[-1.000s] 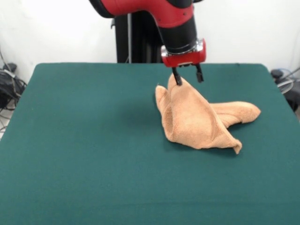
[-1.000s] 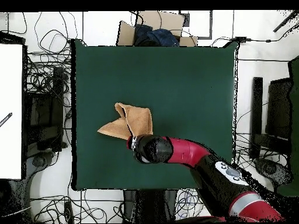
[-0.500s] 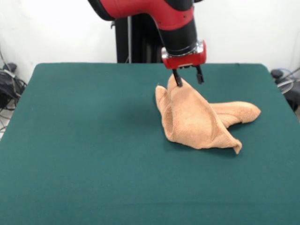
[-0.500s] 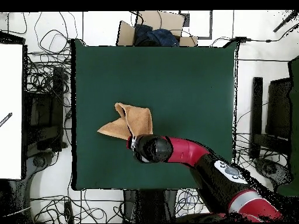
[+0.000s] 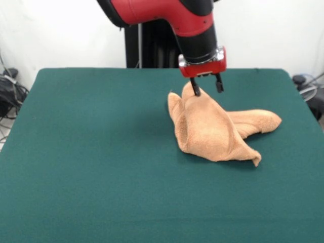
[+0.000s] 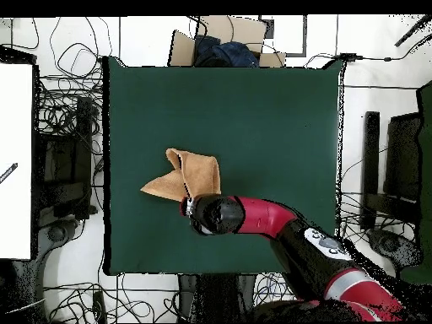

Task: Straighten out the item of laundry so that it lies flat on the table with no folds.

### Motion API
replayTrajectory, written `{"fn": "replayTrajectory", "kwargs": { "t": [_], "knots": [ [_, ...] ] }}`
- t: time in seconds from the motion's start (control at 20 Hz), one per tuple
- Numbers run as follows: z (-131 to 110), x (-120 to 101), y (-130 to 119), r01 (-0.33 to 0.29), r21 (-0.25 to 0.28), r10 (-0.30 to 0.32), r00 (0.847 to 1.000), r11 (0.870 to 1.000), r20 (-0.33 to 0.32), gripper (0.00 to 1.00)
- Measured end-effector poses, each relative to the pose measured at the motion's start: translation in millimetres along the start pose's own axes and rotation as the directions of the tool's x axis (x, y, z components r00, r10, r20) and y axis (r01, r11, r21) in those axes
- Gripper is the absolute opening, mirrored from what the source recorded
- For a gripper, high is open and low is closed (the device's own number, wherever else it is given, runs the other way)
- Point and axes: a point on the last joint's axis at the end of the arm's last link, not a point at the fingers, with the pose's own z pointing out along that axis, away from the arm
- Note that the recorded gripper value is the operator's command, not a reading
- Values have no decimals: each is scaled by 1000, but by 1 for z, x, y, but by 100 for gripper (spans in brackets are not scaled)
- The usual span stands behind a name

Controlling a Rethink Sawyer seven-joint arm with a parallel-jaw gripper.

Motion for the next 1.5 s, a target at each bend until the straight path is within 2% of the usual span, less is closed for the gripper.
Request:
{"fn": "replayTrajectory", "kwargs": {
  "t": [0.25,0.5,1.0,1.5],
  "knots": [
    [3,0,5,34,11,-34,999,999,2,100],
    [4,0,5,42,18,-42,999,999,3,100],
    [-1,0,15,115,93,-117,993,989,16,100],
    [-13,-10,13,119,118,-125,991,986,46,100]
  ]
}}
